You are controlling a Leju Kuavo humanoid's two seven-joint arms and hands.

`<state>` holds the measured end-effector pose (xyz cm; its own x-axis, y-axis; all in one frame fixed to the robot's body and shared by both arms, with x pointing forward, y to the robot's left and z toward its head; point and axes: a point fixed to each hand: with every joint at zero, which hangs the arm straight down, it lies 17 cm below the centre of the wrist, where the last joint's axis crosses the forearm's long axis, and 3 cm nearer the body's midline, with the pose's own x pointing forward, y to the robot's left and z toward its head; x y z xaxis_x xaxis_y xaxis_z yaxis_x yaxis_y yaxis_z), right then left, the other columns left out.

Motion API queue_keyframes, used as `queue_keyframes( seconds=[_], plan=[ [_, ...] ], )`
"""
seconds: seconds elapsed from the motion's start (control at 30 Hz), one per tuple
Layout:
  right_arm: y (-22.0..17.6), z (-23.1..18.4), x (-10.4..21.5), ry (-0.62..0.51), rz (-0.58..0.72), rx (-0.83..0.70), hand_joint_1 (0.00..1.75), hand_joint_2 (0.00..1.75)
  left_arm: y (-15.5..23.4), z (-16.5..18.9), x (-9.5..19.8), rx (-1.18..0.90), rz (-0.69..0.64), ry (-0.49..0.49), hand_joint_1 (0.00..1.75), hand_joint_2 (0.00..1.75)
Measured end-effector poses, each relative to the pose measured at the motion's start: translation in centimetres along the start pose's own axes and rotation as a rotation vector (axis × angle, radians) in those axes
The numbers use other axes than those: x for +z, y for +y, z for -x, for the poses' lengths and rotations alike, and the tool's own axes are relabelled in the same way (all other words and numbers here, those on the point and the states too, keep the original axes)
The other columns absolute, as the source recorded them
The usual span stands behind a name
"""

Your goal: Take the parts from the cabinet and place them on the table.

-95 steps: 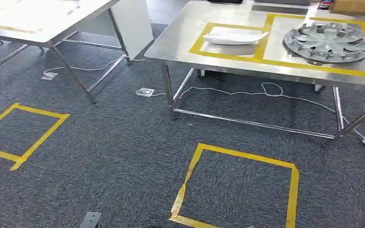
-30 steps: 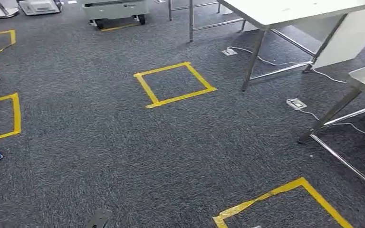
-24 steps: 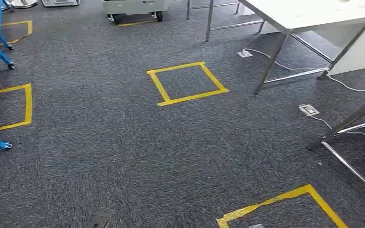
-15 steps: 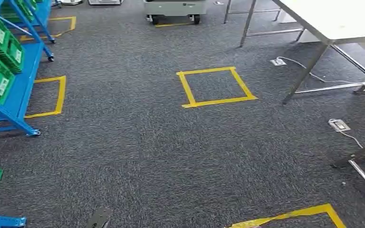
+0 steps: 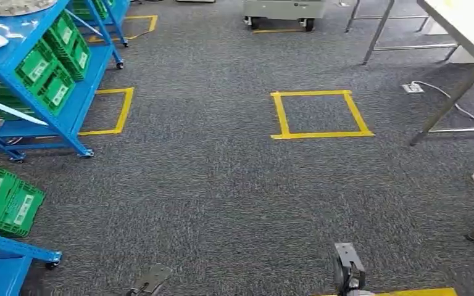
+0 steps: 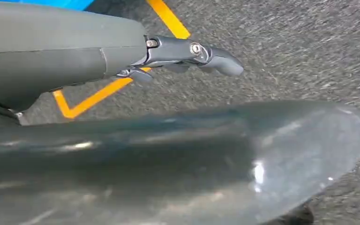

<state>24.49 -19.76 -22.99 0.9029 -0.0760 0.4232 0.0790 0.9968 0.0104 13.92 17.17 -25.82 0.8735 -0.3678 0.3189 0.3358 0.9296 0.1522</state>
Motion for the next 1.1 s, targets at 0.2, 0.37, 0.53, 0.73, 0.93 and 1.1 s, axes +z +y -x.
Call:
queue_keyframes(
  seconds=[0.2,0.37,0.53,0.73,0.93,1.1],
  plan=[
    [2.1,-1.1,0.3,-0.022,-0.019,0.009,0.00,0.00,0.0,0.2,0.0,0.022,-0.010,-0.004,0.00,0.00],
    [2.6,-1.3,0.4,-0.025,-0.026,0.008,0.00,0.00,0.1,0.0,0.0,0.027,-0.010,-0.011,0.00,0.00],
    [3.0,-2.0,0.4,-0.035,-0.030,0.008,0.00,0.00,-0.1,-0.2,0.1,0.040,0.000,-0.028,0.00,0.00],
    [3.5,-1.9,0.6,-0.045,-0.046,-0.004,0.00,0.00,-0.4,0.2,0.2,0.036,0.004,-0.025,0.00,0.00],
    [3.3,-1.4,0.5,-0.038,-0.043,-0.017,0.00,0.00,-0.3,0.1,0.1,0.036,0.004,-0.031,0.00,0.00],
    [3.2,-1.3,0.5,-0.037,-0.040,-0.018,0.00,0.00,-0.2,-0.8,0.1,0.037,0.003,-0.045,0.00,0.00]
  ],
)
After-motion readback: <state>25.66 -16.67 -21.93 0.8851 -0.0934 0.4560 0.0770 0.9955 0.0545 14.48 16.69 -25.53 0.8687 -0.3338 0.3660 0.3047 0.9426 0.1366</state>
